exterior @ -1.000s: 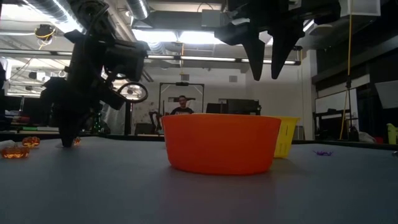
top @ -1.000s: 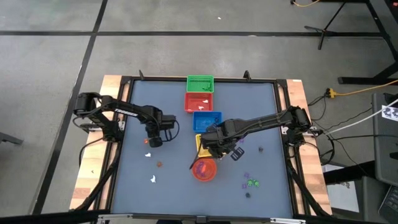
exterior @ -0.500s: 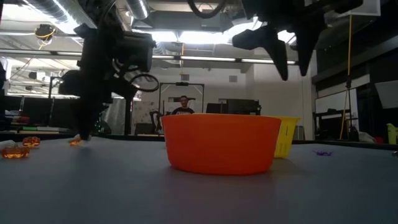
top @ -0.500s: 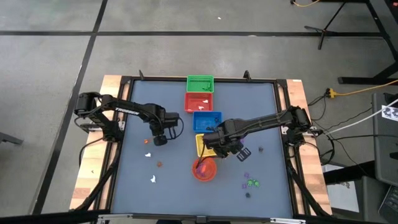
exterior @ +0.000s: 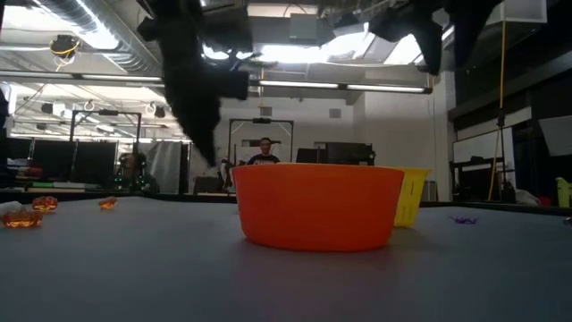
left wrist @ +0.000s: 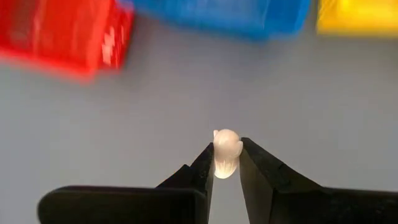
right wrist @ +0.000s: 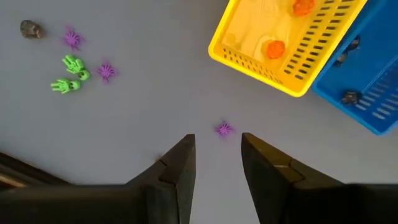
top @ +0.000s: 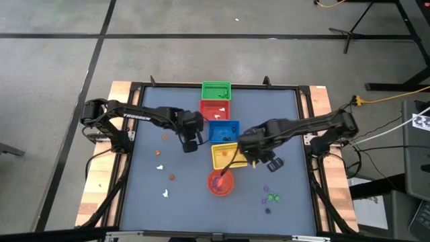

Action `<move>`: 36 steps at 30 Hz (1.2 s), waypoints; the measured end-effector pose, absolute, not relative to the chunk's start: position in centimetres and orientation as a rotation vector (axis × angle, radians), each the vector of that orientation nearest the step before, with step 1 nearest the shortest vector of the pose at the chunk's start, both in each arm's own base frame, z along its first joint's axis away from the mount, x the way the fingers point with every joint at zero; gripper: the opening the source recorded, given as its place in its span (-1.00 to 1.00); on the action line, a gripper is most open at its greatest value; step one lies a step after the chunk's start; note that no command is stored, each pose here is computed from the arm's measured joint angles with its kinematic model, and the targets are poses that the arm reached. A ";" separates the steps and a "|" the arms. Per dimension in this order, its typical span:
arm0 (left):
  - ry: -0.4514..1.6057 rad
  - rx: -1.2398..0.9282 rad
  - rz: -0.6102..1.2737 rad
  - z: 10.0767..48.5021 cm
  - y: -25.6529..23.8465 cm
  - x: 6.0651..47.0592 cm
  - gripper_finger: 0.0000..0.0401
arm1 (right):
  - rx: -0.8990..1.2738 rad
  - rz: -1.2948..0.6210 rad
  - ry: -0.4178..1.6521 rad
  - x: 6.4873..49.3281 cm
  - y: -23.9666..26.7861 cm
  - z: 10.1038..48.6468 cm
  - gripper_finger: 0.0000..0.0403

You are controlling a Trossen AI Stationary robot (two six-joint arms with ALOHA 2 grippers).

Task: Sort Halloween decoration
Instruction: Put the white ghost toy into the red bin

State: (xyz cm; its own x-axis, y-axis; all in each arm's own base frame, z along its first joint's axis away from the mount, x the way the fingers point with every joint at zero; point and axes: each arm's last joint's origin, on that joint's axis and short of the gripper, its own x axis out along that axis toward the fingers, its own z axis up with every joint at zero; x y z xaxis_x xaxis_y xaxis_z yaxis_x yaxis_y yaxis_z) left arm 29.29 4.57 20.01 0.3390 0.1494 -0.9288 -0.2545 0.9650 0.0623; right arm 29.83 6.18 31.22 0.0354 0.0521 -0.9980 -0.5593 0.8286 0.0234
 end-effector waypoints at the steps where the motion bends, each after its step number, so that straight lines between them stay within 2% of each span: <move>1: 1.160 -0.087 0.258 20.2 4.7 29.6 -0.77 | -0.430 0.490 1.457 29.4 6.1 31.2 -0.37; 9: 0.881 0.002 0.279 21.7 7.6 31.5 -0.77 | -0.384 0.435 1.401 26.1 5.4 30.2 -0.37; 16: 0.701 0.059 0.357 23.1 10.9 31.9 -0.77 | -0.303 0.362 1.354 25.0 5.2 28.8 -0.37; 27: 0.698 0.027 0.452 22.5 14.2 31.2 -0.76 | -0.258 0.330 1.348 25.2 5.3 26.3 -0.37; 32: 0.742 0.017 0.450 20.5 14.8 31.9 -0.76 | -0.257 0.329 1.324 25.4 5.3 26.1 -0.37; 36: 0.774 0.012 0.444 18.8 15.0 32.5 -0.68 | -0.256 0.329 1.297 25.7 5.4 26.2 -0.37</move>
